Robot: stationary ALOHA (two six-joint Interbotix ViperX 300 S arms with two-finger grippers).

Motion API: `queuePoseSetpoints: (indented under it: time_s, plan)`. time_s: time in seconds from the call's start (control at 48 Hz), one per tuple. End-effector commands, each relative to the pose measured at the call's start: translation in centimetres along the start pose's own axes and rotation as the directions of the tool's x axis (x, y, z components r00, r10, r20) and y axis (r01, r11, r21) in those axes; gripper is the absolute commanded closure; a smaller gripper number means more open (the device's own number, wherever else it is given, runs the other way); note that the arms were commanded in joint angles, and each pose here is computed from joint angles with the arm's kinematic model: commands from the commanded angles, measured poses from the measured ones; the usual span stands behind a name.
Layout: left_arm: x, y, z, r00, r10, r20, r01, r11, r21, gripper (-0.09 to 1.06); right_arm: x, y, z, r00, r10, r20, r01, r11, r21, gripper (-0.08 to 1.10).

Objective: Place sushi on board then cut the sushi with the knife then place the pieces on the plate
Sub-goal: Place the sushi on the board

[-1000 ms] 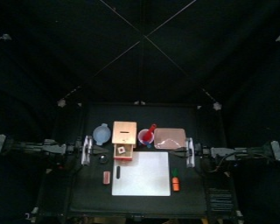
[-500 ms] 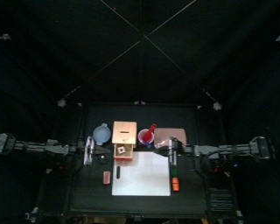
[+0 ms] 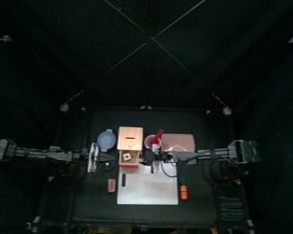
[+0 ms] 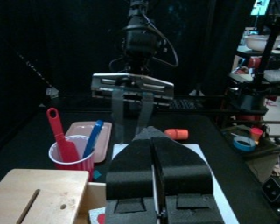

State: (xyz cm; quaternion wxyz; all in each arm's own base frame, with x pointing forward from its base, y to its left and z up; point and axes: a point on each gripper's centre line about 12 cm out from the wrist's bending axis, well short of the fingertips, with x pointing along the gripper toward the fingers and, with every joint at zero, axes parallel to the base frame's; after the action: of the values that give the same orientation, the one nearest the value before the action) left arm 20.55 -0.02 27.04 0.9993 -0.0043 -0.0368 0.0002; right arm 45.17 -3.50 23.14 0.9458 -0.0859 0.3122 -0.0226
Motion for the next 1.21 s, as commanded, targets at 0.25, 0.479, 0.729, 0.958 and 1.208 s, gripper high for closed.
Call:
queuePoseSetpoints:
  time_s: [0.25, 0.479, 0.729, 0.958, 1.208]
  plan:
    - [-0.4, 0.1, 0.2, 0.9998, 0.005, 0.018, -0.005, 0.9999, 0.012, 0.92, 2.4, -1.5, 3.0, 0.998, -0.062, -0.029, 0.058, 0.991, -0.121, 0.02]
    - [-1.1, 0.2, -0.5, 0.9999, 0.007, 0.015, -0.007, 0.9997, 0.023, 0.92, 3.7, -1.3, 2.8, 0.996, -0.071, -0.044, 0.063, 0.983, -0.171, 0.02]
    - [-1.4, 0.2, -1.2, 1.0000, 0.007, 0.000, -0.007, 0.9997, 0.023, 0.92, 5.1, -1.8, 2.5, 0.992, -0.092, -0.081, 0.074, 0.976, -0.207, 0.02]
    - [-1.4, 0.2, -1.2, 1.0000, 0.007, -0.001, -0.007, 0.9998, 0.021, 0.92, 6.1, -1.7, 2.4, 0.986, -0.099, -0.132, 0.058, 0.957, -0.285, 0.03]
    - [-1.5, 0.2, -1.6, 0.9999, 0.008, -0.009, -0.008, 0.9999, 0.014, 0.92, 6.7, -1.7, 2.6, 0.986, -0.095, -0.137, 0.050, 0.953, -0.300, 0.03]
